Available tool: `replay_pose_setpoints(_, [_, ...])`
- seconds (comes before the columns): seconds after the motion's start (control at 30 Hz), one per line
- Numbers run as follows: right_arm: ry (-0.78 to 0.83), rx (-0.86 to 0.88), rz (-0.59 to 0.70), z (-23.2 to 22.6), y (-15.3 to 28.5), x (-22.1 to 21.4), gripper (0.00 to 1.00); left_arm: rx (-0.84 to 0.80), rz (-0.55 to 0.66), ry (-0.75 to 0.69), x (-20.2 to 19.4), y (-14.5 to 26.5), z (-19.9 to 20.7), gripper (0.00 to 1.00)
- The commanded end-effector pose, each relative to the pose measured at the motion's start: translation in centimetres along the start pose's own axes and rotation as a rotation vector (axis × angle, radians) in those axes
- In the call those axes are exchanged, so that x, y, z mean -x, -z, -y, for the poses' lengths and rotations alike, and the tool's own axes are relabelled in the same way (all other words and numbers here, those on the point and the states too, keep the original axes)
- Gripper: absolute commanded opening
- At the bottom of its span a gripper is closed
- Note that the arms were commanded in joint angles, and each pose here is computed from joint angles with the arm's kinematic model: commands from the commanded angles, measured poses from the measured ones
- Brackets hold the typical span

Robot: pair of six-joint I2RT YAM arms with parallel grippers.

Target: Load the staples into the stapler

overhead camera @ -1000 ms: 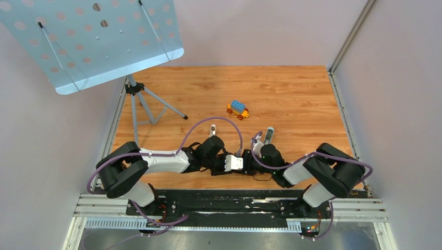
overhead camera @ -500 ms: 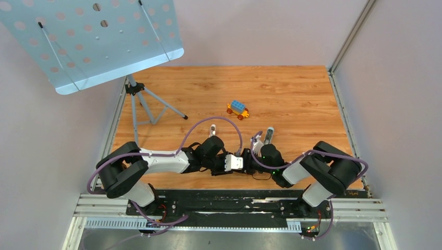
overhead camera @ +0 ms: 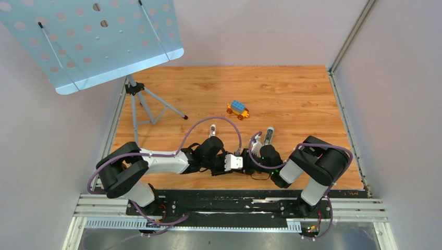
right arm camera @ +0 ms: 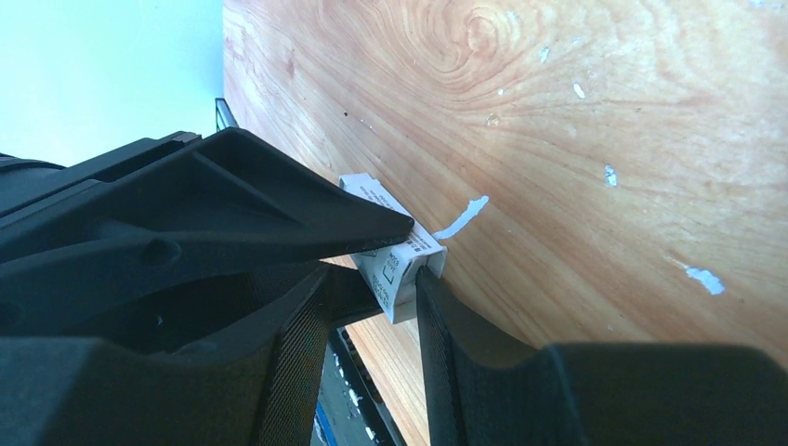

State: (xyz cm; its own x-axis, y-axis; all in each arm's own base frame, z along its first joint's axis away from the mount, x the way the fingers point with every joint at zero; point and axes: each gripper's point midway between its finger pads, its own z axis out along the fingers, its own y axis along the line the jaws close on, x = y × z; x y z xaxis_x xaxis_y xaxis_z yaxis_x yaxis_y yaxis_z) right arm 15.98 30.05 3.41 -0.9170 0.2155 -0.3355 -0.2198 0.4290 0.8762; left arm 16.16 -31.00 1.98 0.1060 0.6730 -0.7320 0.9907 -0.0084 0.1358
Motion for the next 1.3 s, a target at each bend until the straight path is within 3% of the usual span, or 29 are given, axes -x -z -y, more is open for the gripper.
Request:
replay_pose_setpoints(0.0, [0.0, 0.069, 0.029, -1.3, -0.2, 1.0, 0.41, -0.002, 0.002, 0.007, -0.4, -0.3, 0.4, 0.37])
replay_pose_setpoints(0.33, [-0.007, 0.065, 0.024, -0.9, -0.2, 0.7, 0.34, 0.026, -0.008, 0.004, -0.4, 0.2, 0.0, 0.39])
replay_pose_setpoints(0.87, [-0.013, 0.05, 0.003, 0.0, 0.3, -0.3, 0.11, 0.009, -0.005, 0.01, 0.9, 3.0, 0.8, 0.63])
replay_pose_setpoints(1.07, [-0.003, 0.054, -0.01, 0.0, 1.2, -0.9, 0.04, -0.001, -0.022, -0.011, 1.2, 3.1, 0.6, 0.63])
replay_pose_setpoints(1.27, [-0.005, 0.039, -0.021, 0.0, 2.0, -1.4, 0.04, -0.009, -0.091, -0.074, 1.1, 3.6, -0.2, 0.64])
